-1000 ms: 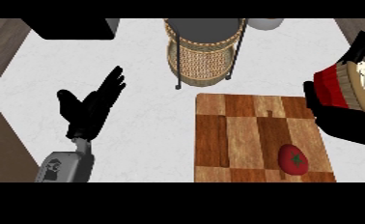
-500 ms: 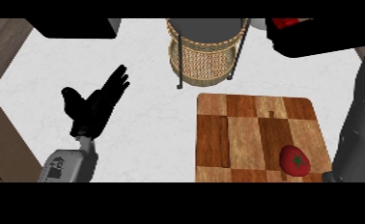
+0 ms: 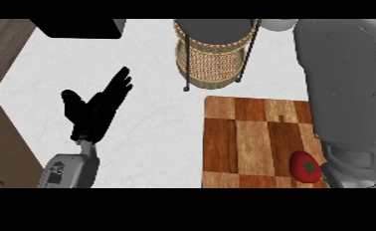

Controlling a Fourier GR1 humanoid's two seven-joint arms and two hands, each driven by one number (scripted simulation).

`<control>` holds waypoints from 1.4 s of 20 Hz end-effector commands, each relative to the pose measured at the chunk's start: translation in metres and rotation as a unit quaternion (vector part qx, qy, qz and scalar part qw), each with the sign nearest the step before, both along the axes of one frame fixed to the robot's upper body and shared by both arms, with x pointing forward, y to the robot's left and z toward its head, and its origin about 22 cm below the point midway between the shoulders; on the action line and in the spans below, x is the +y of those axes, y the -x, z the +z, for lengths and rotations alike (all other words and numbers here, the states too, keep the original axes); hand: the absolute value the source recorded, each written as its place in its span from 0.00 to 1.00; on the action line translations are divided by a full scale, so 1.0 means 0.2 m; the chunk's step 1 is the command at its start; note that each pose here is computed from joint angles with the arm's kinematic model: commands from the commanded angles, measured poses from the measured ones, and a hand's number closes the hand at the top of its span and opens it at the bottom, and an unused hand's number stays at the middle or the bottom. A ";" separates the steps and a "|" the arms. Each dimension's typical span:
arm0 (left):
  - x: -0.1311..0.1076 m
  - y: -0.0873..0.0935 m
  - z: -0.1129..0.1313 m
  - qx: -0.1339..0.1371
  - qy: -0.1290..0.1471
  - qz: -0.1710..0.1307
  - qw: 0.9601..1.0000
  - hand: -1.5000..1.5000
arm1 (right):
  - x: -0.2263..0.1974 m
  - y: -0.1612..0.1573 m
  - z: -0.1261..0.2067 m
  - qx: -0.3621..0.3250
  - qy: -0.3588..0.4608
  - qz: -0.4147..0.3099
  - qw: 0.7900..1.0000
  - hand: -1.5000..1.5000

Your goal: Pick the cupcake from the cutting board and place it in the tiered basket

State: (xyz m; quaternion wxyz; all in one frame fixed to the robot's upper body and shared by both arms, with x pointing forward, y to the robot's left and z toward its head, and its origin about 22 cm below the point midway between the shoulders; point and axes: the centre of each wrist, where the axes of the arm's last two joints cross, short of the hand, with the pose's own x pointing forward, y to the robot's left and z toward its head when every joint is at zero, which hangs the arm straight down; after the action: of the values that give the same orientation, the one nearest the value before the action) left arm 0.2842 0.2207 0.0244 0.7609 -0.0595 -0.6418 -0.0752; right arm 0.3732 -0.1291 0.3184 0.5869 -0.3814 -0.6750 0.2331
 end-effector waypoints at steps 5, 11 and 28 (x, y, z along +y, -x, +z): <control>-0.03 -0.01 -0.01 0.001 -0.005 -0.005 1.000 0.50 | 0.15 -0.27 -0.20 -0.001 -0.030 0.013 0.999 1.00; 0.00 -0.02 0.05 -0.003 -0.008 -0.016 1.000 0.50 | 0.22 -0.32 -0.36 0.003 -0.178 0.014 0.984 1.00; -0.10 -0.08 0.07 -0.007 0.001 -0.012 1.000 0.50 | 0.45 -0.40 -0.32 -0.137 -0.225 0.055 0.963 0.00</control>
State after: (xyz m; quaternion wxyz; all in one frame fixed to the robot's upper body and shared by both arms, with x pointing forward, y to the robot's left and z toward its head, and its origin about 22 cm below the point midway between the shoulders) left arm 0.2947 0.2031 0.0322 0.7556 -0.0698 -0.6453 -0.0887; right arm 0.4546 -0.0471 0.2391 0.5707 -0.2020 -0.7907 0.0913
